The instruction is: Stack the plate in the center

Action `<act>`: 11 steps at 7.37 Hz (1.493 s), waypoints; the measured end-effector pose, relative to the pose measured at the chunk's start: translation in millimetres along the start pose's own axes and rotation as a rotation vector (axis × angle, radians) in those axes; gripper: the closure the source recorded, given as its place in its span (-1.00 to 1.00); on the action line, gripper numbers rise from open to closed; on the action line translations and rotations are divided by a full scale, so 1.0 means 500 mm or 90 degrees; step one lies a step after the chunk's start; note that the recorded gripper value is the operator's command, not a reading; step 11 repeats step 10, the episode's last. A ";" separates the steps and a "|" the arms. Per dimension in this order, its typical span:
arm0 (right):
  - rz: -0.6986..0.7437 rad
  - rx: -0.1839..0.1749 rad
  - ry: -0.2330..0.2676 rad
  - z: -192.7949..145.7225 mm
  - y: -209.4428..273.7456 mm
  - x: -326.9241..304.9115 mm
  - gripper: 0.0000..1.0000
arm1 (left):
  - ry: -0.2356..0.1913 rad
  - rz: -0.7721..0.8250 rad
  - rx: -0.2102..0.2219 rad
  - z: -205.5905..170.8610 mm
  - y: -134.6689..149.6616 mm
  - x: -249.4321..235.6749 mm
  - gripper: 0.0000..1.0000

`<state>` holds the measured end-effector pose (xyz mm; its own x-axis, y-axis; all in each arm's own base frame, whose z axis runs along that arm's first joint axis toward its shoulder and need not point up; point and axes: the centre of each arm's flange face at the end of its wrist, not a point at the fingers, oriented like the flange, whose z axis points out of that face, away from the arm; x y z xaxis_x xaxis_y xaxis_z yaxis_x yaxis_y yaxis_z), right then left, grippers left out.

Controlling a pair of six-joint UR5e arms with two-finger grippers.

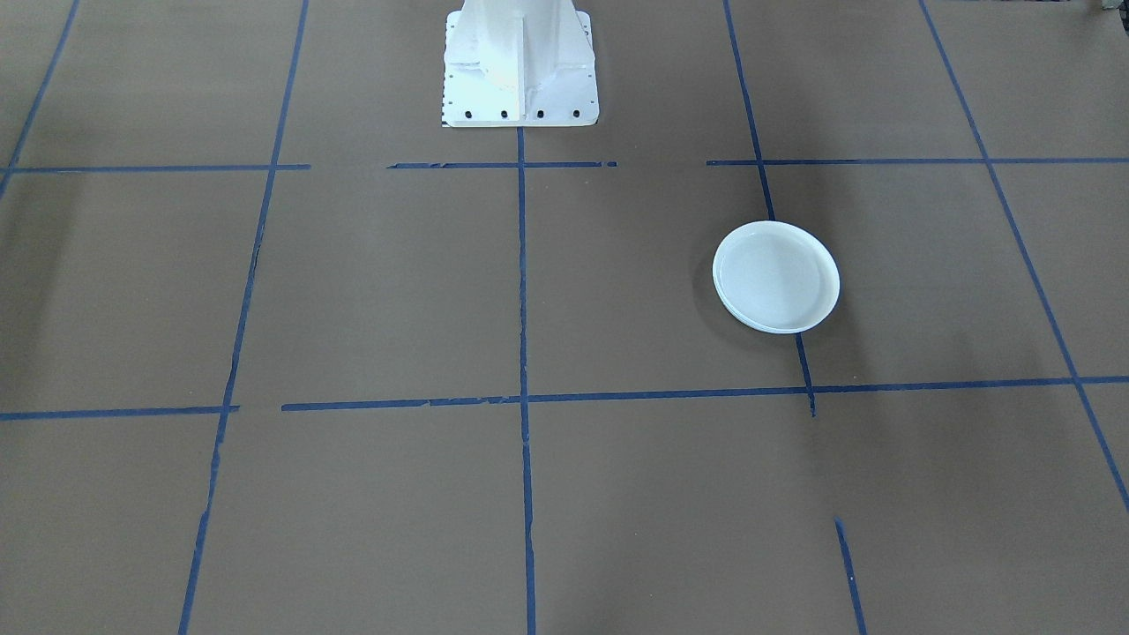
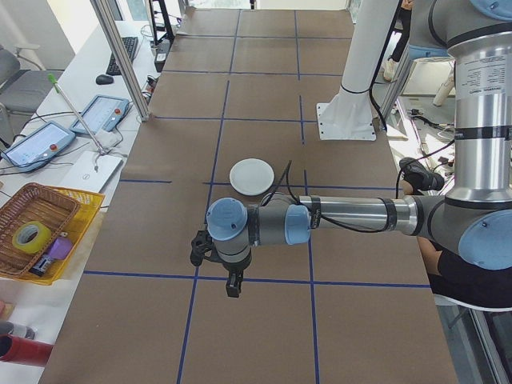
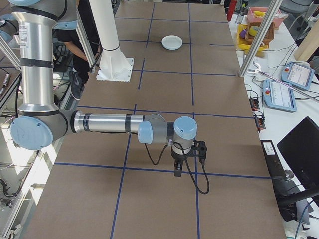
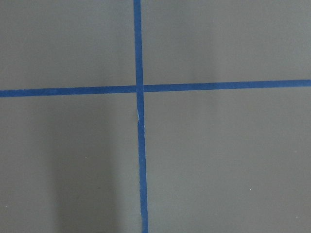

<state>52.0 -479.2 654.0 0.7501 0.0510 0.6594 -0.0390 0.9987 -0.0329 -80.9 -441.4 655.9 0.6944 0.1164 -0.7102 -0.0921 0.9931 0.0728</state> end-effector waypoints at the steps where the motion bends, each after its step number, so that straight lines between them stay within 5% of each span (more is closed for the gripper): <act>1: 0.000 0.000 0.000 0.000 0.000 0.000 -1.00 | 0.000 0.000 0.000 0.000 0.000 0.000 -1.00; 11: 0.000 0.000 0.000 0.000 0.000 0.000 -1.00 | -0.001 -0.002 0.011 -0.013 0.001 -0.009 -1.00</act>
